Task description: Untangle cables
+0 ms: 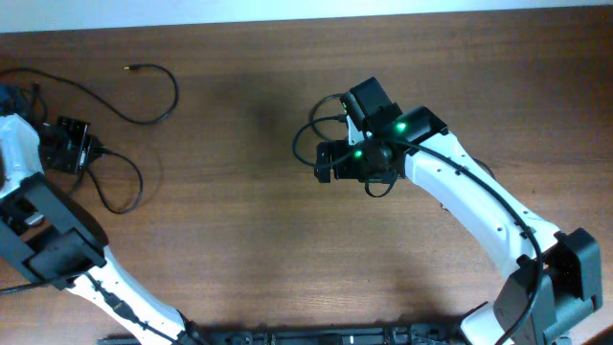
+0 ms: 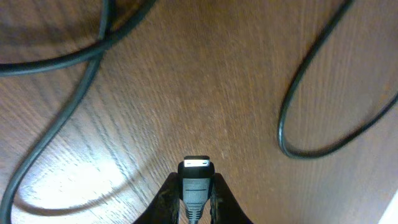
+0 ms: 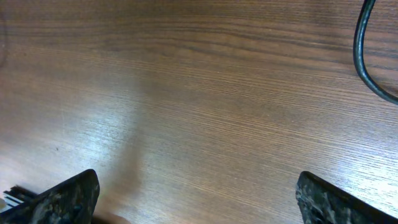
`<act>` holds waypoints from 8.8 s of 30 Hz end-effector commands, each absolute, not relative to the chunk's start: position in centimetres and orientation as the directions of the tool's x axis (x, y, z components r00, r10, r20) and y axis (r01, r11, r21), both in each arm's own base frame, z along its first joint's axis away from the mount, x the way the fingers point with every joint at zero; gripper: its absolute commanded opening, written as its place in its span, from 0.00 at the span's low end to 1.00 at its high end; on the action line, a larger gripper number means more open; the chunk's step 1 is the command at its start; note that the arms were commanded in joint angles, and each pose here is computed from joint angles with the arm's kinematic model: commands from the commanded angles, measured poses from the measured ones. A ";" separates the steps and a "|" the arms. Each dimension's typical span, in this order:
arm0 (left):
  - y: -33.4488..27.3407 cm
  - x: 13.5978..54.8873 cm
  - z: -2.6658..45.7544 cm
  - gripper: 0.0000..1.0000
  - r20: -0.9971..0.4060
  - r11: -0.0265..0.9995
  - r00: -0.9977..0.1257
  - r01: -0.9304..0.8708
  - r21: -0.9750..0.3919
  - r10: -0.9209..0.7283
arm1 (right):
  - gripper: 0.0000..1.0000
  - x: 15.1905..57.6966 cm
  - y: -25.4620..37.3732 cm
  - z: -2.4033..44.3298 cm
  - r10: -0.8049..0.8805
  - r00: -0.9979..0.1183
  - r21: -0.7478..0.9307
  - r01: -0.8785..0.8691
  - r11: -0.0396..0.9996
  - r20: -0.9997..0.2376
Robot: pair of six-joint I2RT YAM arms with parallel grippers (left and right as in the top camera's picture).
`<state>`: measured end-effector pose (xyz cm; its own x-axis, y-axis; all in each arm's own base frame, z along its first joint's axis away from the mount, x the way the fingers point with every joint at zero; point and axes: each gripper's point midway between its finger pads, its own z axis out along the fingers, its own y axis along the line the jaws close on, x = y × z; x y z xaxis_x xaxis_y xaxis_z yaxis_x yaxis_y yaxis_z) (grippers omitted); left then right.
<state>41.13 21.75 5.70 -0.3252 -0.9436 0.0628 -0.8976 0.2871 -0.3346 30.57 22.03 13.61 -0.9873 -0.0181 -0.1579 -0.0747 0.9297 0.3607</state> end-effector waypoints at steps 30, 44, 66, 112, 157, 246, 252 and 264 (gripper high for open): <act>-30.1 39.7 7.8 0.99 -0.152 0.808 -0.962 0.272 -0.522 0.226 | 0.98 32.0 -7.7 13.1 0.661 -0.747 0.205 0.639 0.742 -0.065; -36.2 38.6 2.7 0.68 -0.271 0.968 -0.963 0.071 -0.239 0.004 | 0.98 32.1 -7.9 13.1 0.665 -0.743 0.208 0.641 0.739 -0.072; -10.7 39.3 35.3 0.00 -0.717 0.904 -0.552 -0.283 -0.320 -0.426 | 0.98 32.1 -7.9 13.1 0.665 -0.743 0.207 0.641 0.739 -0.072; 32.7 27.3 9.3 0.04 -0.069 0.183 -0.180 -0.982 -0.037 -0.981 | 0.98 32.1 -7.9 13.1 0.665 -0.743 0.208 0.641 0.739 -0.072; 18.4 31.9 15.7 0.00 -0.328 0.566 -0.525 -0.823 -0.037 -0.785 | 0.98 32.1 -7.9 13.1 0.665 -0.743 0.208 0.641 0.739 -0.072; 39.2 17.3 4.3 0.15 -0.370 0.306 -0.171 -0.888 -0.344 -0.913 | 0.98 32.1 -7.9 13.1 0.665 -0.743 0.208 0.641 0.739 -0.072; 40.8 16.4 7.4 0.99 -0.413 0.273 -0.139 -0.918 -0.286 -0.900 | 0.98 32.1 -7.9 13.1 0.665 -0.743 0.208 0.641 0.739 -0.072; 38.0 25.2 20.8 0.84 -0.703 0.543 -0.227 -0.797 -0.264 -0.674 | 0.99 32.1 -7.9 13.1 0.665 -0.743 0.207 0.641 0.739 -0.072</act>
<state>22.15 39.31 18.20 -0.1951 -0.7331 -0.6515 -0.8426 0.4652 -0.2712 32.07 -7.83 12.39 -0.7401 0.6710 -0.0459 0.6506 0.7316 0.2036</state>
